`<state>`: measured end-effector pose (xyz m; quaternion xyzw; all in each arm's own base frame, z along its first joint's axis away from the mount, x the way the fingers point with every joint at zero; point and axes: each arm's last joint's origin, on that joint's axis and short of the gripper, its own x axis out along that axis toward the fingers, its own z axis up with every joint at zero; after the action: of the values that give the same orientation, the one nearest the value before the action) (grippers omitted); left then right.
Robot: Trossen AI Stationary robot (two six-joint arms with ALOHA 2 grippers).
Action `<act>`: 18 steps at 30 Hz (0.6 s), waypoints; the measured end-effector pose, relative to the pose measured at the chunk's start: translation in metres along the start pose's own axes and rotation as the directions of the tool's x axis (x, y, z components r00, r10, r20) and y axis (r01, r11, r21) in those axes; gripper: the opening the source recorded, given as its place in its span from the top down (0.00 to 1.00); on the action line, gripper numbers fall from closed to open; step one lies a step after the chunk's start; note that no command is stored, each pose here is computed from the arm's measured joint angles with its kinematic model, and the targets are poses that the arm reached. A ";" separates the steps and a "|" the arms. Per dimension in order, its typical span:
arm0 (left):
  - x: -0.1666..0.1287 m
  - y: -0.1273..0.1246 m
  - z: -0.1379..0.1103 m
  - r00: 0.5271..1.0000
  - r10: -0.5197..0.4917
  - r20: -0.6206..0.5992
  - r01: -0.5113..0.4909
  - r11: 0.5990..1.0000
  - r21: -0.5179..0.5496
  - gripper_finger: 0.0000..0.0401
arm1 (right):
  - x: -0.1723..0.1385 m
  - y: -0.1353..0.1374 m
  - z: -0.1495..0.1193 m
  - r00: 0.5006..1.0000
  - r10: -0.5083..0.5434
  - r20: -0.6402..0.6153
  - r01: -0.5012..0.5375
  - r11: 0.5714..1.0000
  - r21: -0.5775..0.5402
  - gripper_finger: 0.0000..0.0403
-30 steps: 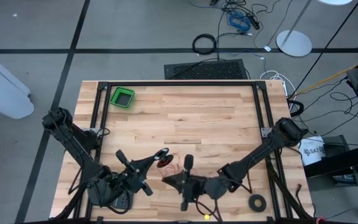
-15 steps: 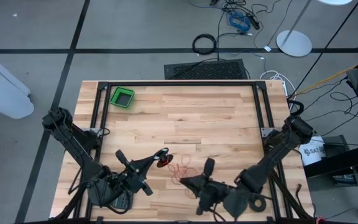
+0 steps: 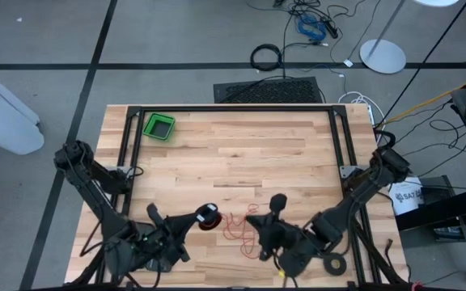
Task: Coil cords
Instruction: Uncoil the red wire from the spool
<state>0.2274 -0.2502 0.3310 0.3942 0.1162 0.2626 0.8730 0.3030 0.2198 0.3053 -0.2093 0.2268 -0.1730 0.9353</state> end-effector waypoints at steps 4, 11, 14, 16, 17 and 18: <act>-0.005 -0.003 0.000 0.999 -0.035 0.039 0.030 0.992 0.124 0.99 | 0.017 -0.004 -0.008 0.999 -0.032 -0.033 0.033 0.999 0.018 1.00; -0.007 -0.005 0.000 0.996 -0.058 0.061 0.045 0.978 0.202 0.99 | 0.052 -0.010 -0.026 0.991 -0.090 -0.101 0.093 0.996 0.019 1.00; -0.006 -0.006 0.000 0.994 -0.074 0.078 0.057 0.978 0.202 0.99 | 0.064 -0.013 -0.030 0.993 -0.065 -0.101 0.071 0.996 0.056 1.00; -0.004 -0.006 0.000 0.993 -0.081 0.087 0.062 0.978 0.201 0.99 | 0.070 -0.013 -0.029 0.997 -0.022 -0.074 0.028 0.997 0.074 1.00; -0.003 -0.006 0.000 0.993 -0.080 0.086 0.062 0.978 0.201 0.99 | 0.073 -0.013 -0.029 0.998 0.003 -0.057 0.002 0.997 0.078 1.00; -0.001 -0.006 0.000 0.994 -0.078 0.083 0.060 0.978 0.201 0.99 | 0.075 -0.012 -0.028 0.999 0.031 -0.036 -0.028 0.996 0.080 1.00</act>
<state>0.2286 -0.2540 0.3268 0.4863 0.1156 0.2014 0.8423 0.3489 0.1690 0.2617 -0.1652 0.2401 -0.1721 0.9410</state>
